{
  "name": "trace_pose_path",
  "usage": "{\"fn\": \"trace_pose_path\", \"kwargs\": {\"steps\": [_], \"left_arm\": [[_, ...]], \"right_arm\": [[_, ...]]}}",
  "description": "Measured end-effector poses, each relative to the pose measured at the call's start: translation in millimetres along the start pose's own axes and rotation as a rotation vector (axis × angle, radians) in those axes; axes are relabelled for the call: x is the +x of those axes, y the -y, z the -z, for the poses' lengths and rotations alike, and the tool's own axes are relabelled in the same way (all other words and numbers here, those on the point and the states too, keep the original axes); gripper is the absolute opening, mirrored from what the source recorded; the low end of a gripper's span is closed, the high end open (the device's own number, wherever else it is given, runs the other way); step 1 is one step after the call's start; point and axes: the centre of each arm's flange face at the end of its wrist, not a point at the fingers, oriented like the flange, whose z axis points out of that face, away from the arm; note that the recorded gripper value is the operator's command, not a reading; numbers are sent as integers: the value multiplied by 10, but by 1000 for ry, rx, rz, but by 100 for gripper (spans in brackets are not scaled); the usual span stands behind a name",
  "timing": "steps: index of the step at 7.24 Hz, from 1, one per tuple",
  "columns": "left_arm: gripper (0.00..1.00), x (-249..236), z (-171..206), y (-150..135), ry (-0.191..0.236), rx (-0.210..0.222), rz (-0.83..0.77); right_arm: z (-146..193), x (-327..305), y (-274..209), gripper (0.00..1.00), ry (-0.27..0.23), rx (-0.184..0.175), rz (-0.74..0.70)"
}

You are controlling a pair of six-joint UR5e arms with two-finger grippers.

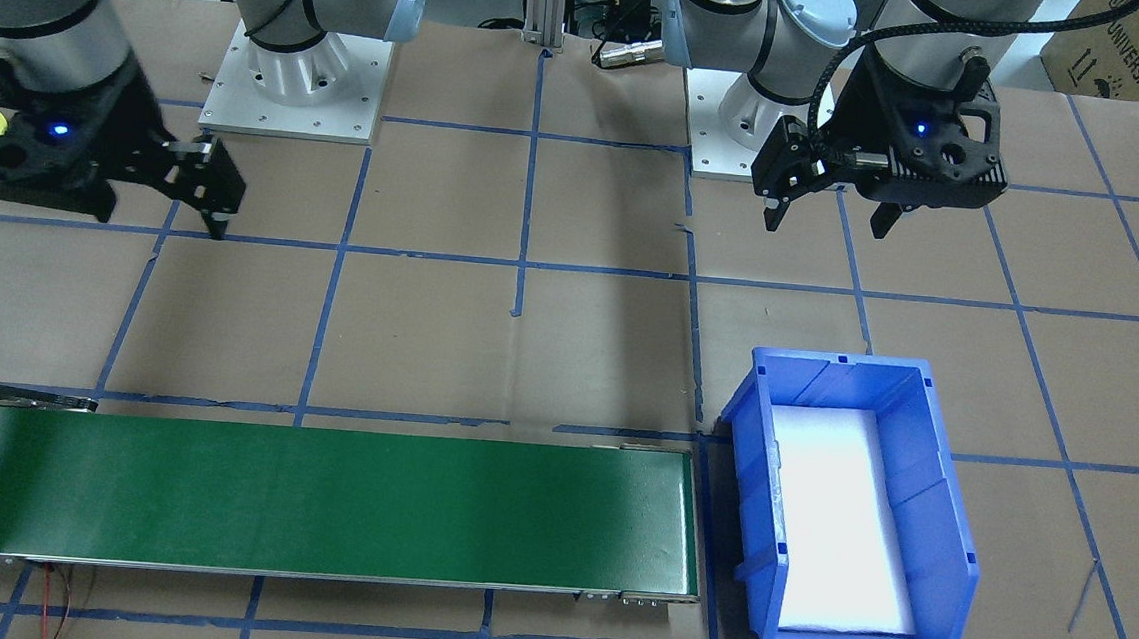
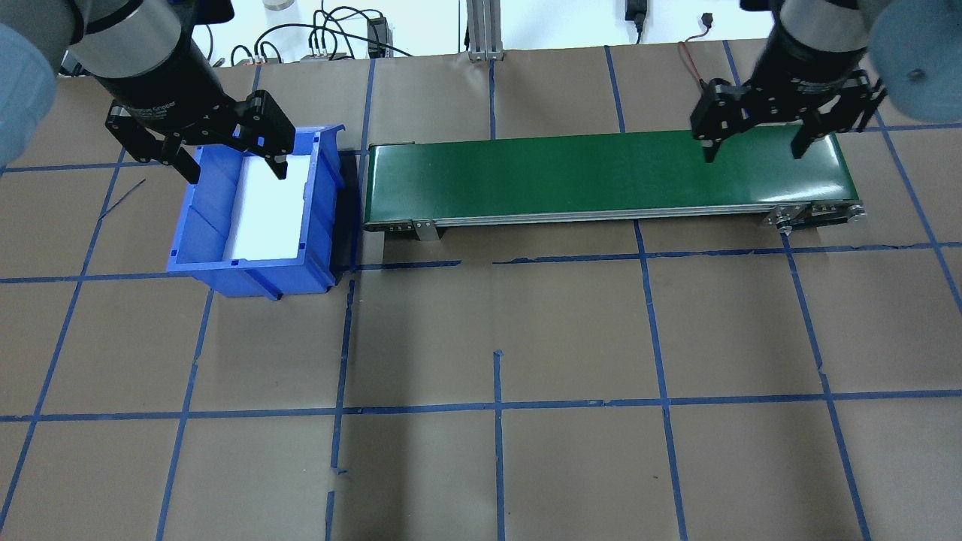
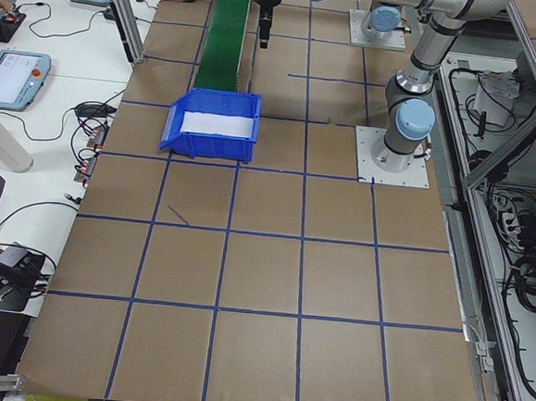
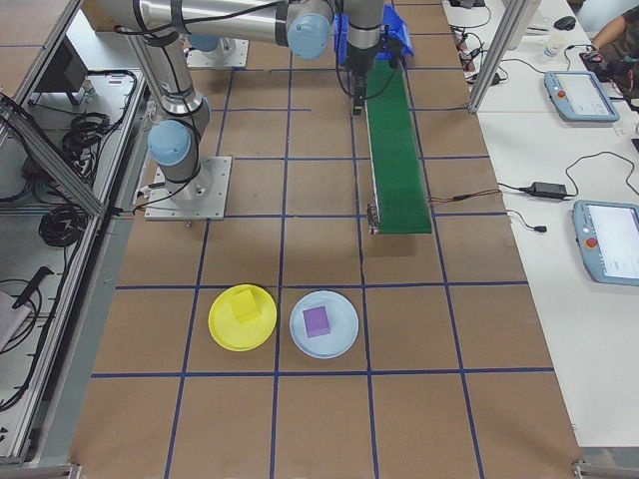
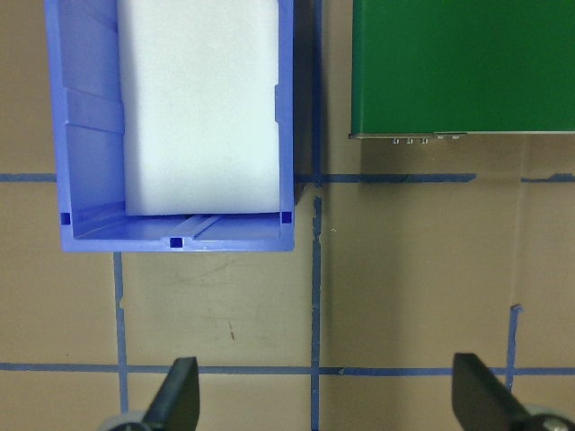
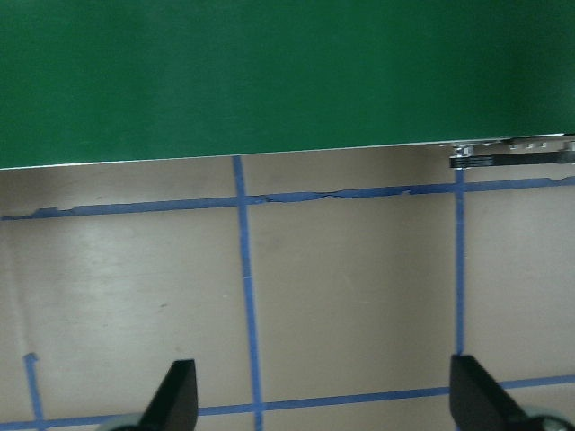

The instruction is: Move block left to right into plate

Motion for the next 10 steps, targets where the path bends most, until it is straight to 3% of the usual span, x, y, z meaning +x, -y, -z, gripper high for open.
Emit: {"fn": "trace_pose_path", "kwargs": {"steps": [2,4,10], "left_arm": [[100,-1,-1,0,0,-1,0],[100,-3,0,0,0,0,1],[100,-4,-1,-1,0,-2,1]], "right_arm": [[-38,-529,-149,100,74,-13,-8],[-70,-608,-168,100,97,-22,-12],[-192,-12,-9,100,64,-36,-23]]}}
